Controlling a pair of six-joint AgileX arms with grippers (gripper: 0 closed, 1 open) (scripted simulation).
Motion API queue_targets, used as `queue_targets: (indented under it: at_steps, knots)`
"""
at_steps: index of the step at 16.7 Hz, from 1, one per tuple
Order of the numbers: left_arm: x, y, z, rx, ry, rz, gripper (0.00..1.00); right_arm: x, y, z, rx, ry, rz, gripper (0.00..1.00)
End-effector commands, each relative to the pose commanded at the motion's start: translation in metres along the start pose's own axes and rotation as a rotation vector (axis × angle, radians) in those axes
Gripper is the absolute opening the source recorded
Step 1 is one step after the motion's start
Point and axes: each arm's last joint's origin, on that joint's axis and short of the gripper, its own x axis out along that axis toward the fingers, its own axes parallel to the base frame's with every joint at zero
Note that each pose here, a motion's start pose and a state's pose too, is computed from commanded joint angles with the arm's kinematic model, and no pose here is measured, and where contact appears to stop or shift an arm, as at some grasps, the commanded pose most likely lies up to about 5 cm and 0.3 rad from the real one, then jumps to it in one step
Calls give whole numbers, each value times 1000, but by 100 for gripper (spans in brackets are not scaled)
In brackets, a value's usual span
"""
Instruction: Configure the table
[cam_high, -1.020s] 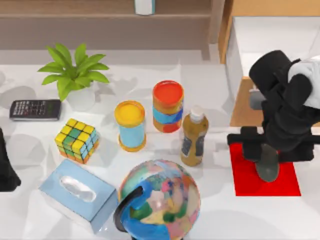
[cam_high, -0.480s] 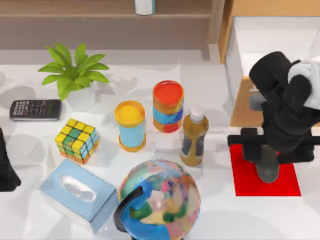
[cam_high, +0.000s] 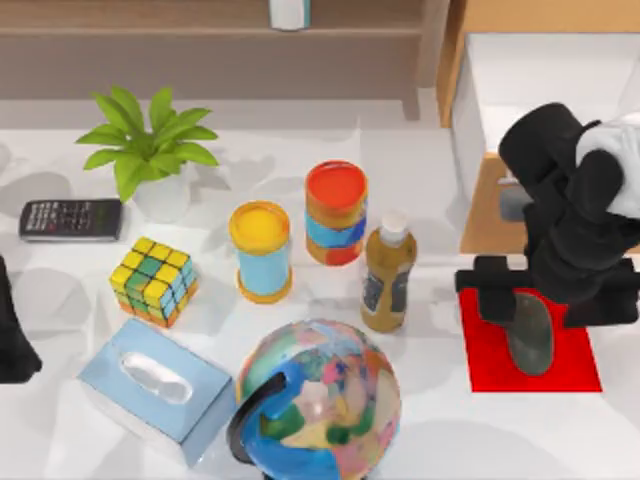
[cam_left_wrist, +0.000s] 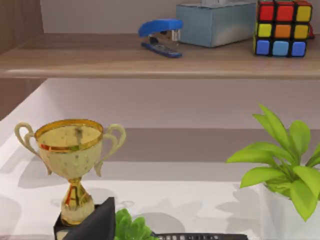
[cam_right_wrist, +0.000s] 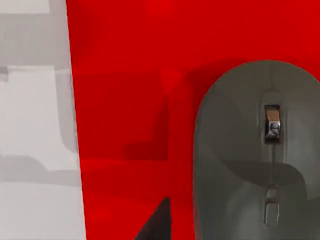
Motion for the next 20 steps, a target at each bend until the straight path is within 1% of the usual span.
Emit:
queue_targets:
  at_steps: [1,2,11,13,16,20]
  knots:
    - [0,0,0,0,0,0,100,0,0,0,0,0,0,98]
    - [0,0,0,0,0,0,100,0,0,0,0,0,0,100]
    - [0,0,0,0,0,0,100,0,0,0,-1,-1,1,100]
    - [0,0,0,0,0,0,100,-4,1,-1,-23,-34,11,100]
    - [0,0,0,0,0,0,100,-9,0,-8,-111,-134,34,100]
    - [0,0,0,0,0,0,100,-6,-4,-24,-305,-324,44,100]
